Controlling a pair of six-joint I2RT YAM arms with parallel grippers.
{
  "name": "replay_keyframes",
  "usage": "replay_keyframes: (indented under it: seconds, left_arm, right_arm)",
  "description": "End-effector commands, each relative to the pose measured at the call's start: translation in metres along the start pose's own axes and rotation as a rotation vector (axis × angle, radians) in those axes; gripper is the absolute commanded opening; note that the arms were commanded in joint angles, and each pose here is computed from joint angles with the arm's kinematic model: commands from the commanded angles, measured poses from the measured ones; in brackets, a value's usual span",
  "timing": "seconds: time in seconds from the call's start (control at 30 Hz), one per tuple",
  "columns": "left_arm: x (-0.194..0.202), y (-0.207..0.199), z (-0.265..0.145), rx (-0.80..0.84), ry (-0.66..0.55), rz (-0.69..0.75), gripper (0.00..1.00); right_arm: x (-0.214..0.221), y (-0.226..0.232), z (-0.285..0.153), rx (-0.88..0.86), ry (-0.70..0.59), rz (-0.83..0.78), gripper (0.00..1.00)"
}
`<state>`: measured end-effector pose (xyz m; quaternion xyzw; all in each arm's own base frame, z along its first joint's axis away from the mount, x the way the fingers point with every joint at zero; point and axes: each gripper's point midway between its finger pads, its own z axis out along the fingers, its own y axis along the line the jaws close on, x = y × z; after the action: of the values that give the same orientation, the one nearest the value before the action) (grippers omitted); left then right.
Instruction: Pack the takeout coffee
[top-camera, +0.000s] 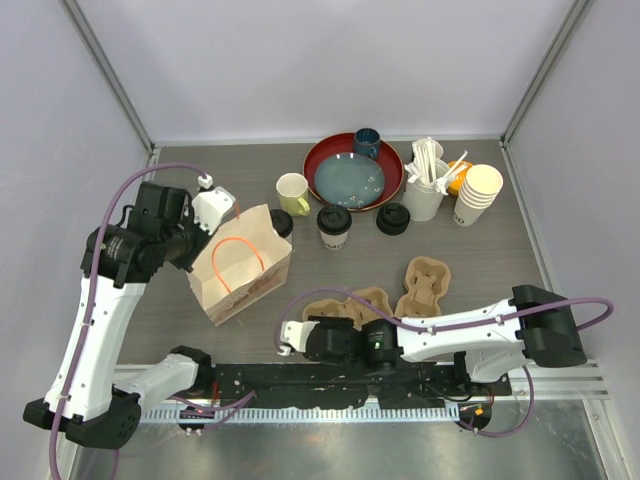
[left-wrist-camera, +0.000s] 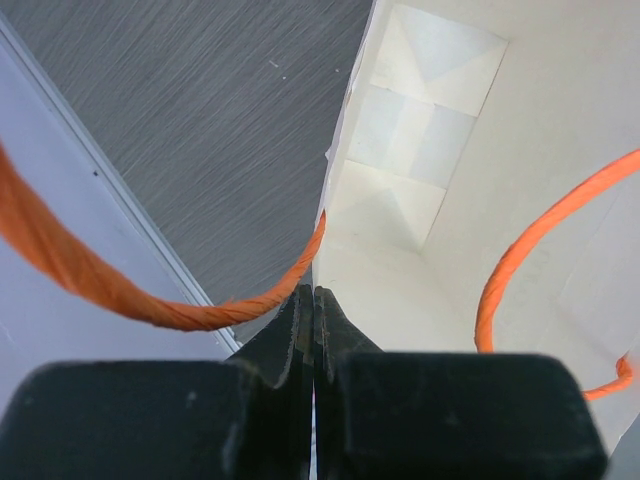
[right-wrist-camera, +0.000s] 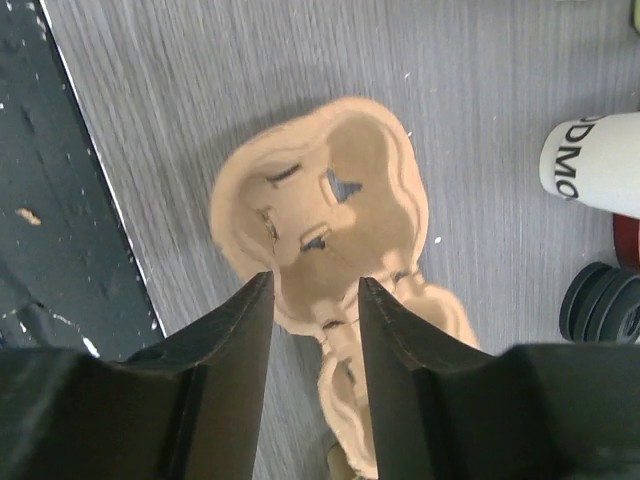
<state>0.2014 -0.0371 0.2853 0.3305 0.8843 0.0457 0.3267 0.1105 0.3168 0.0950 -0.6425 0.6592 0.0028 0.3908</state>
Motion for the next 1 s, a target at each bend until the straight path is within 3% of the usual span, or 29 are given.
replay_keyframes:
  seconds: [0.0, 0.13, 0.2, 0.27, 0.37, 0.43, 0.77, 0.97]
  left_arm:
    - [0.026, -0.013, -0.013, 0.055, 0.091, 0.008, 0.0]
    - [0.027, -0.014, -0.013, 0.062, 0.091, 0.006, 0.0]
    - [0.027, -0.015, -0.013, 0.064, 0.09, 0.005, 0.0]
    - [0.027, -0.016, -0.012, 0.072, 0.092, 0.003, 0.0]
    - [0.026, -0.017, -0.011, 0.079, 0.092, 0.0, 0.0]
    - [0.026, -0.018, -0.011, 0.086, 0.091, -0.001, 0.0]
    - [0.022, -0.02, -0.011, 0.09, 0.071, -0.026, 0.0]
    - [0.019, -0.027, -0.017, 0.129, 0.043, -0.034, 0.0]
  right_arm:
    - [-0.008, -0.009, -0.019, 0.047, 0.005, 0.157, 0.48]
    - [-0.03, -0.023, -0.036, 0.08, -0.065, 0.322, 0.54]
    - [-0.041, -0.047, -0.05, 0.181, -0.122, 0.489, 0.66]
    - [-0.044, -0.06, -0.054, 0.223, -0.14, 0.726, 0.7]
    - [-0.028, -0.074, -0.046, 0.176, -0.065, 0.977, 0.7]
    - [-0.008, -0.076, -0.036, 0.161, 0.012, 1.106, 0.82]
    - [0.034, -0.053, 0.014, 0.181, 0.308, 0.982, 0.84]
    - [0.053, -0.048, 0.036, 0.159, 0.357, 0.972, 0.72]
